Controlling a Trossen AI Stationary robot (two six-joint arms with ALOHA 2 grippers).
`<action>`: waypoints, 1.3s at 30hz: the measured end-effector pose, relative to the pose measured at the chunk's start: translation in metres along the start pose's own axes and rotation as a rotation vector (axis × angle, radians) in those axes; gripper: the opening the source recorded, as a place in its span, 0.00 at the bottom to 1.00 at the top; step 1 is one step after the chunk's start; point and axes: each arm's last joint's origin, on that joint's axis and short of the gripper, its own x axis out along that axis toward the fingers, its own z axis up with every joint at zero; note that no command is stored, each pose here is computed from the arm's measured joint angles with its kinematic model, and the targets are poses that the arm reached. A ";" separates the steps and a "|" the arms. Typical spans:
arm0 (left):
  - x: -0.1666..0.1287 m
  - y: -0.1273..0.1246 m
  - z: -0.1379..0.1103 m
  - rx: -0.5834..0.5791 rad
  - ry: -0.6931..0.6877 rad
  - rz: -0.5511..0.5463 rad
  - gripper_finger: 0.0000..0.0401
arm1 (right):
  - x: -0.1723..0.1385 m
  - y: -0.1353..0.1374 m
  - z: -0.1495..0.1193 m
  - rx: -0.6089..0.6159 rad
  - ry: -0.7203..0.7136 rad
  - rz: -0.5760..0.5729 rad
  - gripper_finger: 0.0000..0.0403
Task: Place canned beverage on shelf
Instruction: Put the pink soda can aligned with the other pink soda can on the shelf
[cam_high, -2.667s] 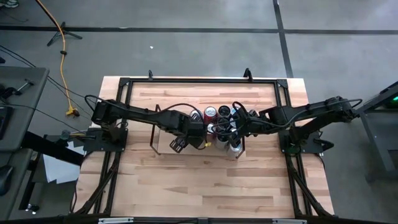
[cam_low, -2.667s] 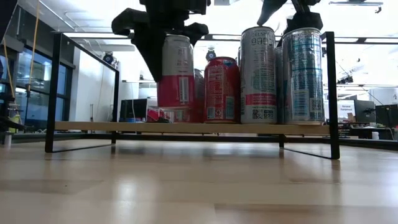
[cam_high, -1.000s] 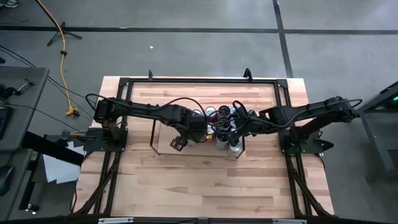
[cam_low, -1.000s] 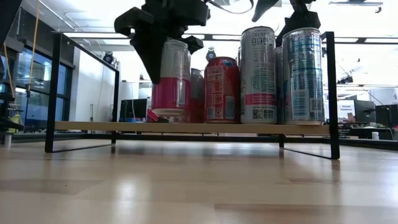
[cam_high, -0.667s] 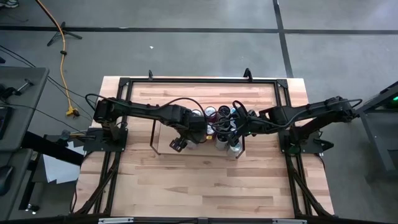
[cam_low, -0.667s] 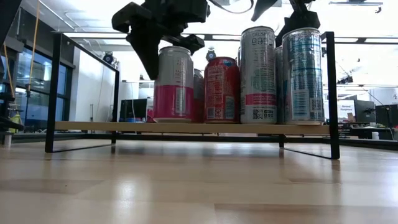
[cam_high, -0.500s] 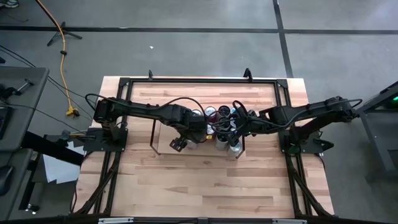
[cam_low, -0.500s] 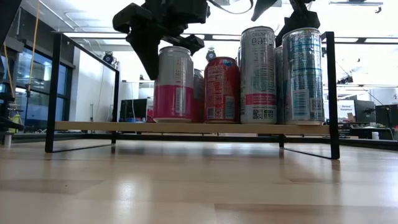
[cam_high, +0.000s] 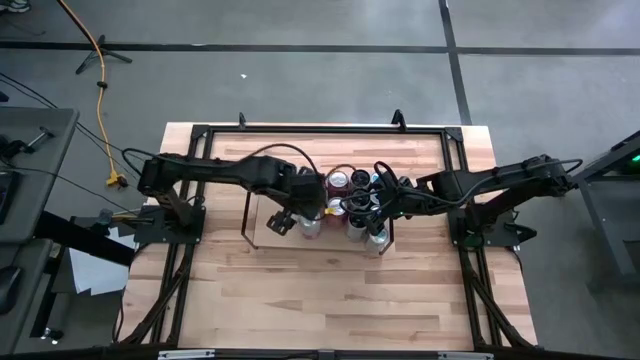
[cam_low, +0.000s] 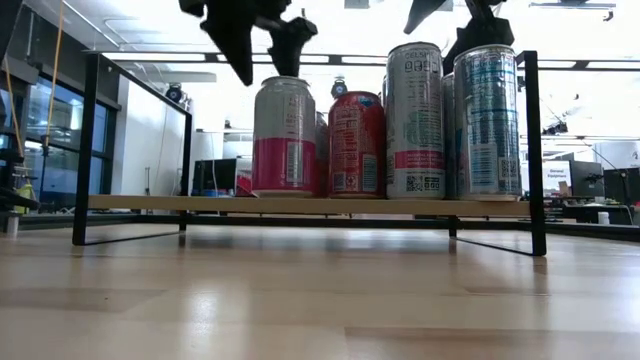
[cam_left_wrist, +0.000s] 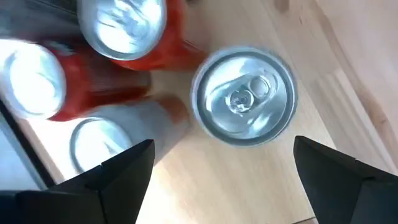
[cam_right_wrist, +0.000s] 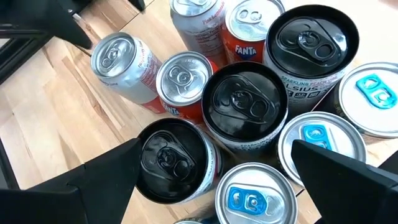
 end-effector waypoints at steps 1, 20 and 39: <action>-0.006 0.000 -0.001 -0.011 -0.013 0.010 0.84 | 0.000 0.000 0.000 -0.001 0.000 0.001 0.99; -0.099 -0.028 -0.030 -0.721 -0.276 -0.138 0.84 | 0.000 0.000 0.001 -0.028 -0.022 -0.014 0.99; -0.005 -0.125 -0.032 -1.087 -0.619 0.025 0.03 | 0.000 -0.001 0.000 -0.048 -0.016 -0.021 0.99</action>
